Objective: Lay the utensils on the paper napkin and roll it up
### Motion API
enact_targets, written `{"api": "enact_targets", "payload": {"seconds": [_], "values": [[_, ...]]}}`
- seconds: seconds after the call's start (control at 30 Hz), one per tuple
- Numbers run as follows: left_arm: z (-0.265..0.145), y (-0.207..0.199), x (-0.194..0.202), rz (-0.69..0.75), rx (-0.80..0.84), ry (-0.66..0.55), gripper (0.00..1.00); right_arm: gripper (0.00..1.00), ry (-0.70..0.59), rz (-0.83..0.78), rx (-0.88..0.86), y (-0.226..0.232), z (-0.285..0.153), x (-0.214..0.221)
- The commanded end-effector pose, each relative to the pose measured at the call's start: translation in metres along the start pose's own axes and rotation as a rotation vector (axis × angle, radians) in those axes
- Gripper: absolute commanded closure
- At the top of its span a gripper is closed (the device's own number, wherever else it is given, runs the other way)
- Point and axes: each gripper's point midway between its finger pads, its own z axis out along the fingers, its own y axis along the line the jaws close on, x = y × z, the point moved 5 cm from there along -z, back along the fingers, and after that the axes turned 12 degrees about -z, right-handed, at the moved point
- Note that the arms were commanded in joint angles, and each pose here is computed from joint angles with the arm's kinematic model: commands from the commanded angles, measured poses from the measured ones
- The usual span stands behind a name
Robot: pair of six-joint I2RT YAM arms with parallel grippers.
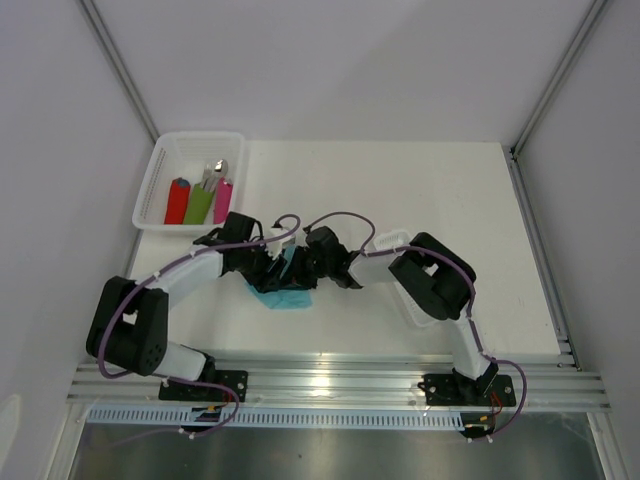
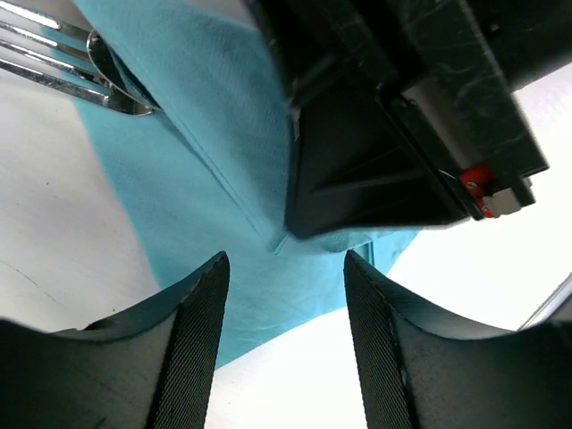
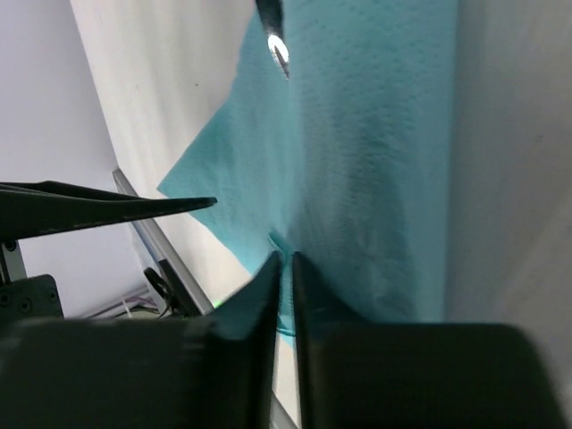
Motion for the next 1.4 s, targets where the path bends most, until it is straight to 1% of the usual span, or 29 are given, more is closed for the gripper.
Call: {"api": "enact_targets", "payload": {"seconds": [0.0, 0.07, 0.17, 0.33, 0.43, 0.5, 0.73, 1.0, 1.13, 1.27, 1.37], "values": [[-0.001, 0.009, -0.015, -0.008, -0.041, -0.039, 0.43, 0.96, -0.082, 0.024, -0.012, 0.014, -0.01, -0.018], [0.002, 0.01, -0.016, -0.012, -0.044, -0.033, 0.44, 1.0, -0.077, 0.027, -0.007, 0.014, -0.008, -0.018], [0.004, 0.013, -0.019, -0.017, -0.055, -0.025, 0.45, 1.0, -0.063, 0.035, -0.005, 0.011, -0.006, -0.016], [0.009, 0.013, -0.013, -0.006, -0.064, 0.001, 0.47, 1.0, -0.055, 0.037, -0.011, 0.01, -0.004, -0.013], [0.01, 0.015, -0.014, -0.004, -0.074, 0.006, 0.49, 1.0, -0.057, 0.034, -0.015, 0.011, -0.005, -0.014], [0.012, 0.012, -0.013, -0.011, -0.061, 0.019, 0.51, 1.0, -0.06, 0.031, -0.018, 0.012, -0.005, -0.014], [0.011, 0.003, -0.013, 0.004, -0.015, 0.026, 0.51, 1.0, -0.06, 0.031, -0.016, 0.01, -0.006, -0.013], [0.013, 0.0, -0.006, -0.001, 0.002, 0.066, 0.52, 1.0, -0.065, 0.033, -0.01, 0.007, -0.006, -0.012], [0.014, -0.001, -0.009, -0.008, 0.012, 0.071, 0.58, 1.0, -0.072, 0.031, -0.011, 0.008, -0.008, -0.012], [0.013, -0.002, -0.005, -0.038, 0.01, 0.115, 0.55, 1.0, -0.078, 0.035, -0.009, 0.008, -0.008, -0.013], [0.012, -0.004, -0.003, -0.062, 0.016, 0.136, 0.55, 1.0, -0.079, 0.033, -0.012, 0.009, -0.009, -0.013]]}}
